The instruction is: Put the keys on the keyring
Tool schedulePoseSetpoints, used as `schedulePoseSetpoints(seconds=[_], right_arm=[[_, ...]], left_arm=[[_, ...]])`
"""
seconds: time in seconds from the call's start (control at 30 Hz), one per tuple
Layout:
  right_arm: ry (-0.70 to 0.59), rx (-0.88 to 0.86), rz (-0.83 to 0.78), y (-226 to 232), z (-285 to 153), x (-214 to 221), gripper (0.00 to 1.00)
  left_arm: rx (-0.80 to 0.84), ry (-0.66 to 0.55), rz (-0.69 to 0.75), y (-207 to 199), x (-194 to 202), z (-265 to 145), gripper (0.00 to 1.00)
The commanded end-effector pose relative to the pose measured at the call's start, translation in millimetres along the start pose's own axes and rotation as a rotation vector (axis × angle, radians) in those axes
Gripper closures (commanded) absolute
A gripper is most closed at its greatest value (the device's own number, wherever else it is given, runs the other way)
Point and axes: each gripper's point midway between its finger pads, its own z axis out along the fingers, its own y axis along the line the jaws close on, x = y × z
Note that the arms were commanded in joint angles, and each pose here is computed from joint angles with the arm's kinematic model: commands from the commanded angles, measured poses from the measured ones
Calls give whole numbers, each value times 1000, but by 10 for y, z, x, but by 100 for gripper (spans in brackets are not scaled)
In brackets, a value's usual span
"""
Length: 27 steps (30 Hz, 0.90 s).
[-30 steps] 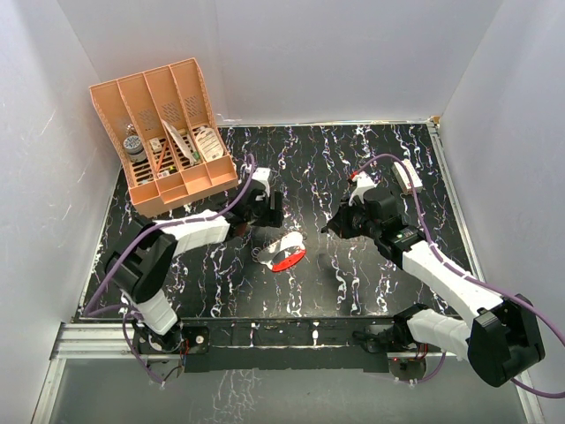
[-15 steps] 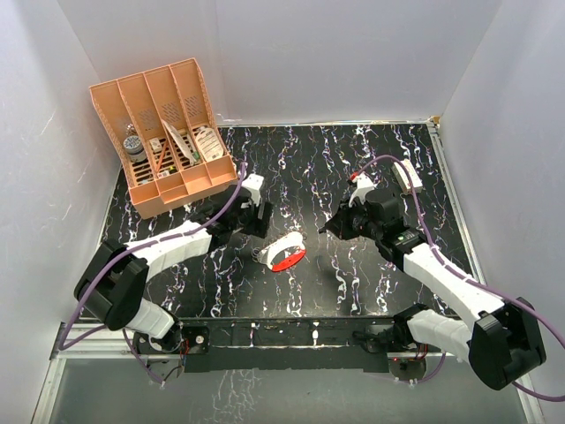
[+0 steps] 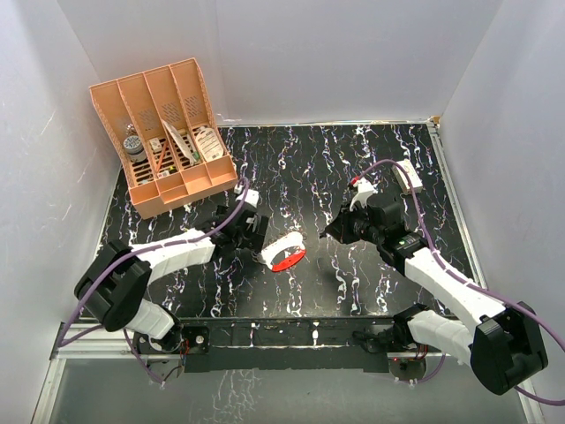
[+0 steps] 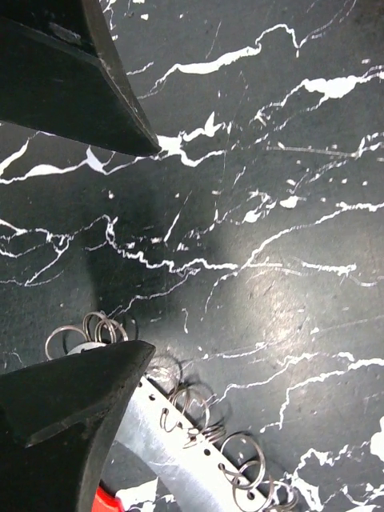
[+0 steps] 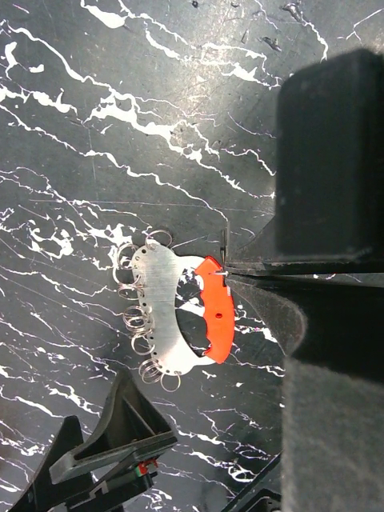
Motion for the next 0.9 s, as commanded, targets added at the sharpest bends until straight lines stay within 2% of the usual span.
schedulePoseSetpoints(seconds=[0.0,0.37,0.87], right_arm=[[-72,-27,-15,62,-16,-182,100],[-73,-19,-9,42,-29,-171,100],[-66,-19,-24,33,-35,-151,100]], left_arm=[[-48,2,14,-39,36,-3,1],[-65,48,30,-112,172,47,1],[22,89,14,-521,336,-43,1]])
